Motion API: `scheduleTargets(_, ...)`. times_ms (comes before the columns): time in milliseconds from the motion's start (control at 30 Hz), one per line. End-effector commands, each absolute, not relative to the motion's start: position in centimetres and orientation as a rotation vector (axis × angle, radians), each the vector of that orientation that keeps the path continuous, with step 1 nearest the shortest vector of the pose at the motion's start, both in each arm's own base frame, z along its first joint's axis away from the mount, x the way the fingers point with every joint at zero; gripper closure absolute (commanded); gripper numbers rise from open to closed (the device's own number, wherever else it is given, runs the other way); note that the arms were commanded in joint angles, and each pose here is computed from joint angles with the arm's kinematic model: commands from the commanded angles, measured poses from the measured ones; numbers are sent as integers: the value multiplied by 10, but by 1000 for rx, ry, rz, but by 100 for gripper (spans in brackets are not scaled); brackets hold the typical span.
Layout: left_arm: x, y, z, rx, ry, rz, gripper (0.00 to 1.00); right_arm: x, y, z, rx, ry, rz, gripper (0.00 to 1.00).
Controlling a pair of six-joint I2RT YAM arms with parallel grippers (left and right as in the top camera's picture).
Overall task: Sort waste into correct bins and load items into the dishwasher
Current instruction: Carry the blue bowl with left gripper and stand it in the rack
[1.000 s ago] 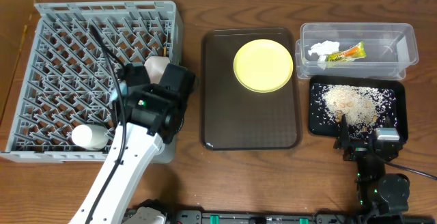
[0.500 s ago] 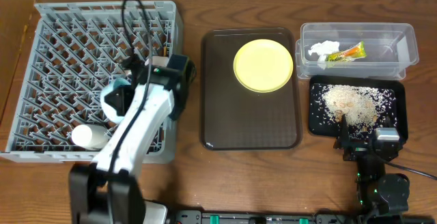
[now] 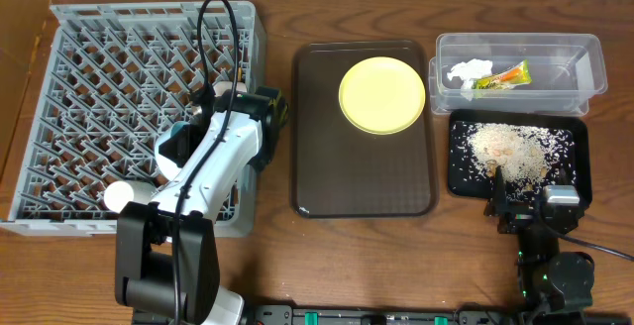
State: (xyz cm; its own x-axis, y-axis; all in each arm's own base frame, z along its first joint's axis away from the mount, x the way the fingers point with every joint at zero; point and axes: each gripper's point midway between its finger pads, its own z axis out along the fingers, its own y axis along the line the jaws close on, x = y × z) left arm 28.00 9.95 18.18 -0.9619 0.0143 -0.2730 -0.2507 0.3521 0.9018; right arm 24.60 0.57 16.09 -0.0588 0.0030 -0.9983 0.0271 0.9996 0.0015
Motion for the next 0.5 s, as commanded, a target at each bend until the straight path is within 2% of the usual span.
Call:
scheduleTargets(0,280,102,188,-210,2337,1687,92,246,0,160,50,1630,-30,1)
scheduleTargets(133,282,105,200,-157,2268,1757,93,246,0,160,50,1630,-30,1)
scheduleTargets(467,282,101,195,-166,2298,1723,93,246,0,160,50,1630,-29,1)
